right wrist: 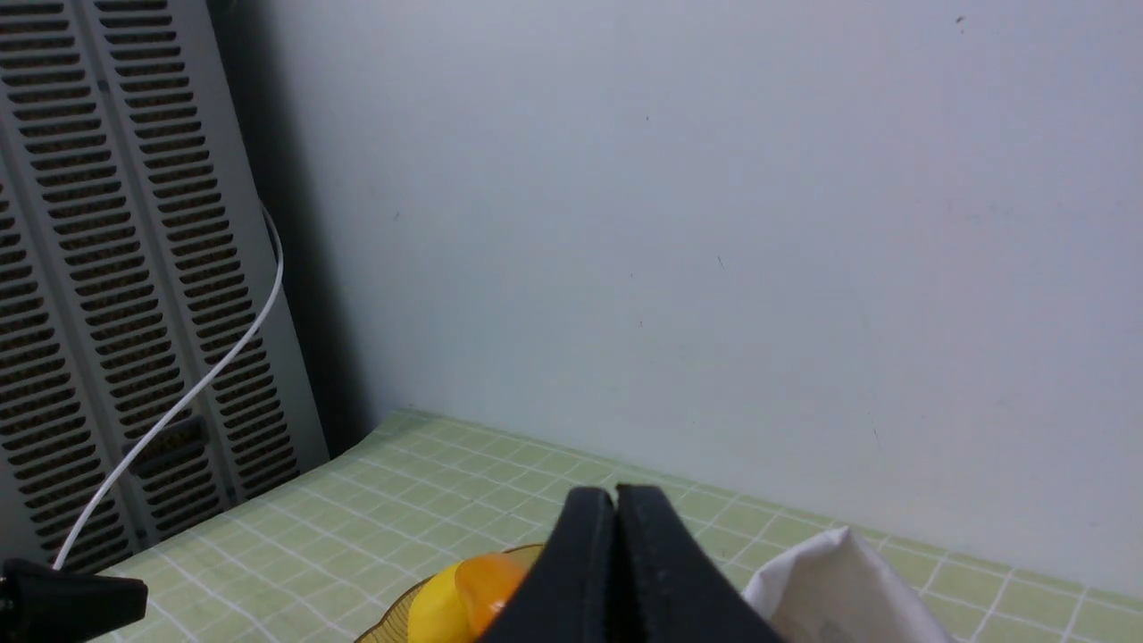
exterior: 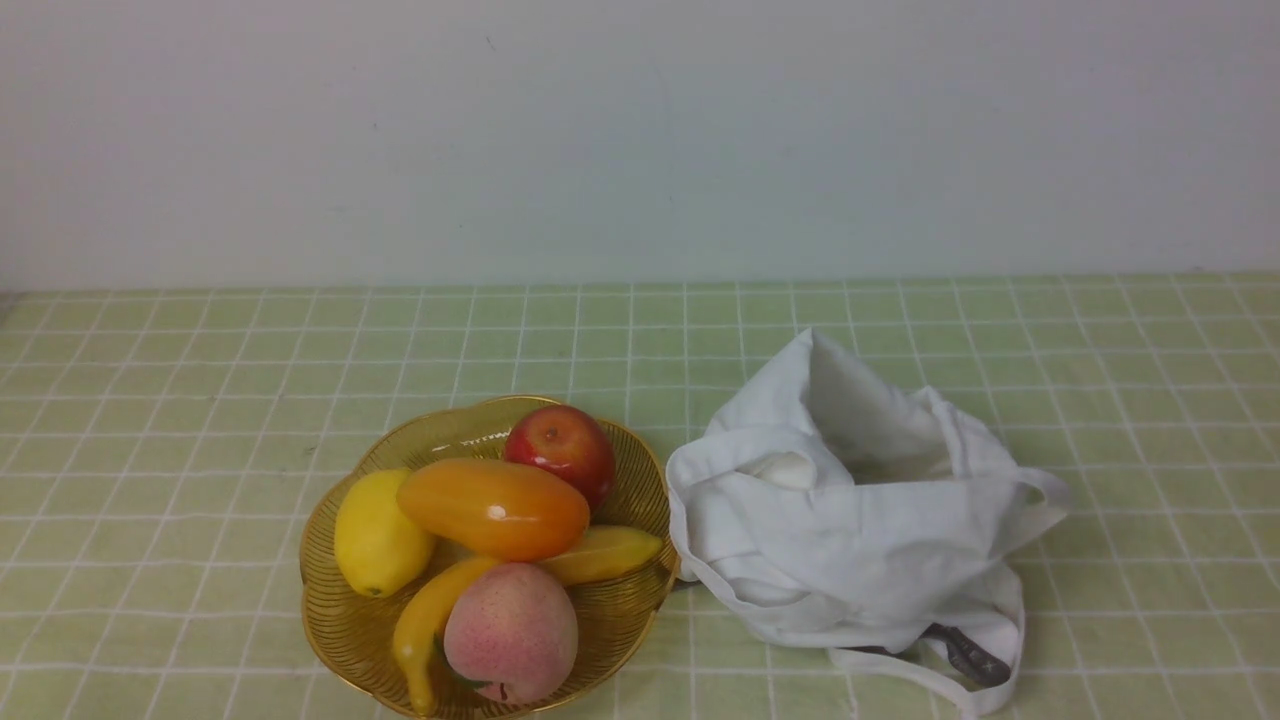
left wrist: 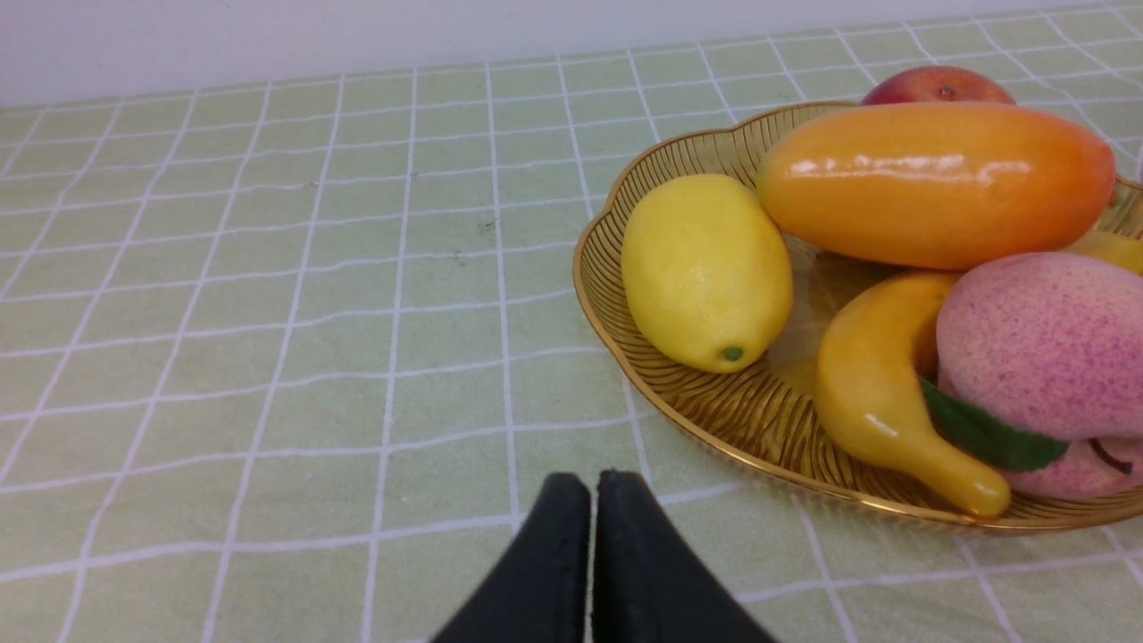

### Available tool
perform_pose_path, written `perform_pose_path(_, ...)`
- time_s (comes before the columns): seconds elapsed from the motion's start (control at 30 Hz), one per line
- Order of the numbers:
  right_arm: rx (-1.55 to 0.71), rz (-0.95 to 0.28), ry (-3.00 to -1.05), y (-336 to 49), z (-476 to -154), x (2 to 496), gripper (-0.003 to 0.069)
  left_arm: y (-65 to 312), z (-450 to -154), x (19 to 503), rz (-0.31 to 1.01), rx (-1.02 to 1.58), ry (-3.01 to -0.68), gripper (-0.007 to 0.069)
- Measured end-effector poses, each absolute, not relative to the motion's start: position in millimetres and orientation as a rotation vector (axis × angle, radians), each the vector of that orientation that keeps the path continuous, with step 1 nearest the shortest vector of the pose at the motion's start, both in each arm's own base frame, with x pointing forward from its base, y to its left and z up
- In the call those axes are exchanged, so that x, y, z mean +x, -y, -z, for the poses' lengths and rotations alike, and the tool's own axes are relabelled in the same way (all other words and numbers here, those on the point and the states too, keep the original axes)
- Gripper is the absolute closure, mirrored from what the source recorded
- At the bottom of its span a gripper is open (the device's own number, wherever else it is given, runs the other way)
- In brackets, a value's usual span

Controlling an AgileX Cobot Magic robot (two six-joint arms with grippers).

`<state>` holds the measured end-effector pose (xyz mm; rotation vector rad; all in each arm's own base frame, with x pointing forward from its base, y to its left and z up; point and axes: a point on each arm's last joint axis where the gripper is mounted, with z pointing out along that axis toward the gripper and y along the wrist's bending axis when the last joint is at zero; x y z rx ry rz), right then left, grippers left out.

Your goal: Take the fruit out of the bag on the green coffee tablecloth and place them on the plate.

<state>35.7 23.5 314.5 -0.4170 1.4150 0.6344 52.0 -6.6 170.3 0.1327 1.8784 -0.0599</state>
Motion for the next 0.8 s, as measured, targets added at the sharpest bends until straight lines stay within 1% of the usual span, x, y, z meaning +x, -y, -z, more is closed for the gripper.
perform_pose_path(0.4,-0.43,-0.636,-1.368,-24.1,-318.1,34.5,0.0671,6.6,-170.3,52.0,0.06,0.133,-1.878,0.0633)
perform_pose_path(0.8,-0.514,-0.64,-1.339,-28.2,-318.1,30.9,0.0671,6.6,-170.3,52.0,0.06,0.133,-1.878,0.0633)
